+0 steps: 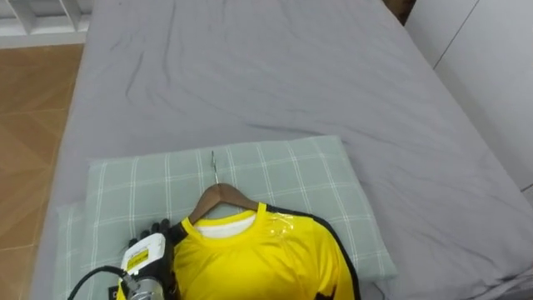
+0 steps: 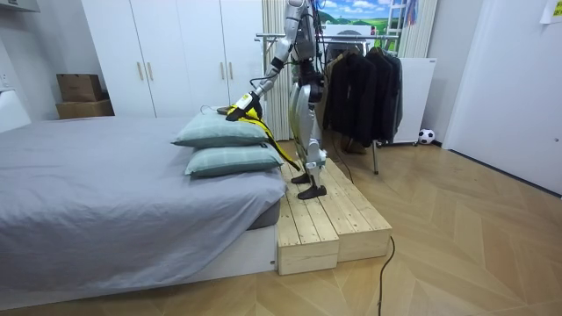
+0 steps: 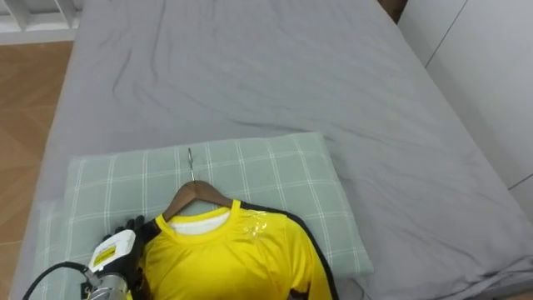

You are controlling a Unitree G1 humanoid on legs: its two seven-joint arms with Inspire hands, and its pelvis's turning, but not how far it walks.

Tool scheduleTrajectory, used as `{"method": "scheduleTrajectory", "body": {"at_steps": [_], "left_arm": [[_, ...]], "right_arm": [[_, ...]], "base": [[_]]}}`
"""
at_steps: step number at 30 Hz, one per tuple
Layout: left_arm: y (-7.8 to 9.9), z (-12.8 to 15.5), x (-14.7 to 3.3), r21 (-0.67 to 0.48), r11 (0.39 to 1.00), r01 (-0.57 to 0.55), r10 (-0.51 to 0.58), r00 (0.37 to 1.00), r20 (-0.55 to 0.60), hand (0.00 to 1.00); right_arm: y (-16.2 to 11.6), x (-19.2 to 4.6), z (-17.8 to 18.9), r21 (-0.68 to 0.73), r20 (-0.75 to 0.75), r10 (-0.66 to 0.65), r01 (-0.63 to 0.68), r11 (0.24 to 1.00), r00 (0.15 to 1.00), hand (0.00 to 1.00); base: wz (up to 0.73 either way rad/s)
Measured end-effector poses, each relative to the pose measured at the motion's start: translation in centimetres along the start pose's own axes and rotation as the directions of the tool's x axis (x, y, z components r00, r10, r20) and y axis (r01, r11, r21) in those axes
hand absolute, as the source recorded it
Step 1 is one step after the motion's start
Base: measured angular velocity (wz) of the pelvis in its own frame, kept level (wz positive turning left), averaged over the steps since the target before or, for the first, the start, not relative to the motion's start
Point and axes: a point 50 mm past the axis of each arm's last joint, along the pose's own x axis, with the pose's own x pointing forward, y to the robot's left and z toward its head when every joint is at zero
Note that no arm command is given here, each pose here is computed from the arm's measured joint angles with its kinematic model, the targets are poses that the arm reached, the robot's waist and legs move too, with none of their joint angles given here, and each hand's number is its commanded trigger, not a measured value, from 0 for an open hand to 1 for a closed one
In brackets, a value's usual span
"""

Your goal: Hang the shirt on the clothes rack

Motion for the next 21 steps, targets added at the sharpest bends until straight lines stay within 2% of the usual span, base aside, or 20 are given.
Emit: {"method": "scheduleTrajectory", "body": {"at_steps": [2,7,8,9,10,11,12,13,21], "left_arm": [[1.1,0.1,0.5,-0.008,1.0,-0.018,0.018,1.0,-0.013,0.0],[2.4,0.2,1.0,-0.016,0.999,-0.047,0.046,0.999,-0.02,0.0],[2.6,0.1,1.1,-0.023,0.998,-0.052,0.051,0.998,-0.026,0.06],[2.7,0.1,1.1,-0.03,0.998,-0.052,0.052,0.998,-0.029,0.56],[2.7,0.1,1.1,-0.045,0.998,-0.054,0.052,0.998,-0.034,0.56],[2.8,0.1,1.1,-0.053,0.997,-0.055,0.053,0.998,-0.036,0.76],[2.8,0.1,1.2,-0.054,0.997,-0.056,0.054,0.998,-0.036,0.86],[2.9,0.1,1.2,-0.055,0.997,-0.057,0.055,0.998,-0.036,1.0],[4.9,-0.2,1.7,-0.047,0.989,-0.143,0.141,0.989,-0.043,1.0]], "right_arm": [[0.1,0.0,0.5,-0.004,0.014,0.006,-0.006,1.0,1.0,0.0],[0.1,0.0,1.0,0.022,0.025,0.01,-0.011,1.0,1.0,0.0],[0.1,0.0,1.2,0.021,0.029,0.015,-0.016,1.0,0.999,0.0],[0.1,0.0,1.2,0.021,0.031,0.019,-0.02,1.0,0.999,0.0],[0.2,0.0,1.2,0.021,0.032,0.029,-0.03,0.999,0.999,0.0],[0.2,0.0,1.3,0.02,0.035,0.031,-0.032,0.999,0.999,0.0],[0.2,0.0,1.4,0.02,0.036,0.032,-0.033,0.999,0.999,0.0],[0.2,0.0,1.7,0.018,0.043,0.037,-0.038,0.999,0.998,0.0],[0.2,0.0,2.2,0.014,0.057,0.039,-0.039,0.999,0.998,0.0]], "base": [[-0.04],[-0.03],[-0.05],[0.0],[0.0],[0.0],[0.0],[0.0],[0.0]]}}
